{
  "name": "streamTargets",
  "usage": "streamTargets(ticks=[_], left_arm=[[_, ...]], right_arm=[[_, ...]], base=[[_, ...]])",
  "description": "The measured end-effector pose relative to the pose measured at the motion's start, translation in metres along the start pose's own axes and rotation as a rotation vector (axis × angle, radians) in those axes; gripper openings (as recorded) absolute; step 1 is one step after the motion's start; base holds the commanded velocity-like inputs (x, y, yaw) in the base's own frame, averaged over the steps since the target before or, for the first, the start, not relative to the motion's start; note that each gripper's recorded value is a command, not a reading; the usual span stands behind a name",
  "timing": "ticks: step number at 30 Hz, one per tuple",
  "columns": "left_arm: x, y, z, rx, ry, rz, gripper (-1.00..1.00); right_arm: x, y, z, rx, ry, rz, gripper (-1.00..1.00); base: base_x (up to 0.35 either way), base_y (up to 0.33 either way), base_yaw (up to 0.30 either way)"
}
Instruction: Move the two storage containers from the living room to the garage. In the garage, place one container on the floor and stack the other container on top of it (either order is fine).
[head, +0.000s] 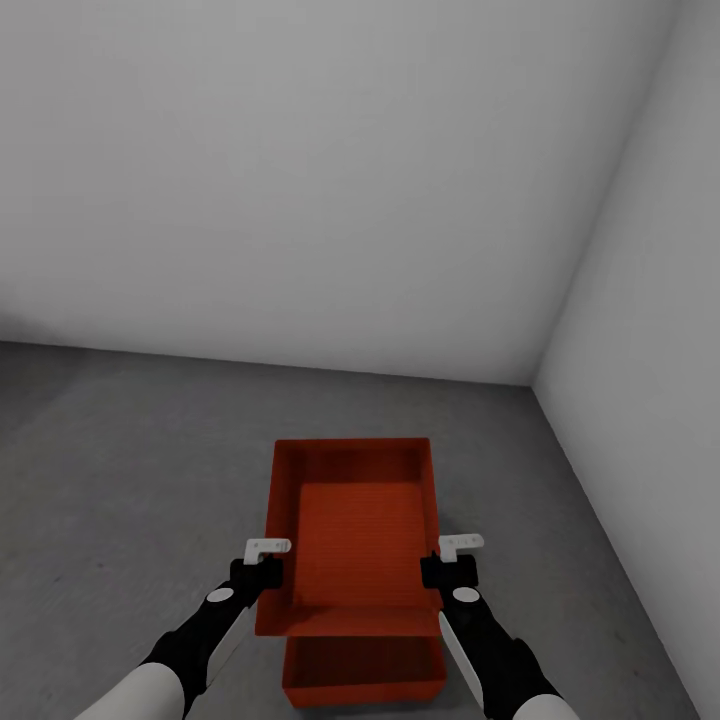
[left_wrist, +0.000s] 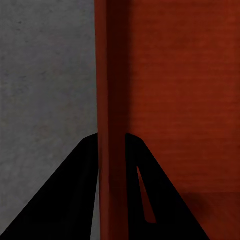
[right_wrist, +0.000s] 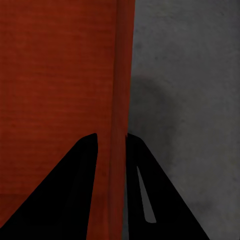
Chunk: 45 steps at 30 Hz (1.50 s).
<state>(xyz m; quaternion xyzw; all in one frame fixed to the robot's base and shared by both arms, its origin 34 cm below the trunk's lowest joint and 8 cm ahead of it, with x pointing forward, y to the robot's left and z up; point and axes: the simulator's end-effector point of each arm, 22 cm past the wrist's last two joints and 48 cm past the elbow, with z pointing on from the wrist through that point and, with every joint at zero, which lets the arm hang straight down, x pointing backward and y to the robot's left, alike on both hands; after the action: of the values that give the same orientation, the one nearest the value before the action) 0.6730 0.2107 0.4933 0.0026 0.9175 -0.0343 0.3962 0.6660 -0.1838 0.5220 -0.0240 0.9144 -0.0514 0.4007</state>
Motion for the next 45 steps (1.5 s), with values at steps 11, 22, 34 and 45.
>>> streamTargets(ticks=[11, 22, 34, 45], left_arm=[[0.004, 0.0, 0.001, 0.0, 0.007, 0.0, -1.0], [0.013, 0.001, 0.005, -0.001, 0.024, -0.002, -1.0], [0.024, 0.001, 0.008, -0.001, 0.043, -0.003, -1.0], [0.032, 0.002, 0.011, -0.001, 0.057, -0.004, -1.0]], right_arm=[[0.004, 0.0, 0.002, -0.001, 0.007, 0.0, -1.0], [0.013, 0.001, 0.005, -0.002, 0.024, -0.001, -1.0], [0.023, 0.002, 0.009, -0.004, 0.043, -0.003, -1.0], [0.03, 0.003, 0.011, -0.005, 0.056, -0.004, -1.0]], base=[[0.0, 0.0, 0.0], [0.0, 0.0, 0.0], [0.0, 0.0, 0.0], [0.0, 0.0, 0.0]])
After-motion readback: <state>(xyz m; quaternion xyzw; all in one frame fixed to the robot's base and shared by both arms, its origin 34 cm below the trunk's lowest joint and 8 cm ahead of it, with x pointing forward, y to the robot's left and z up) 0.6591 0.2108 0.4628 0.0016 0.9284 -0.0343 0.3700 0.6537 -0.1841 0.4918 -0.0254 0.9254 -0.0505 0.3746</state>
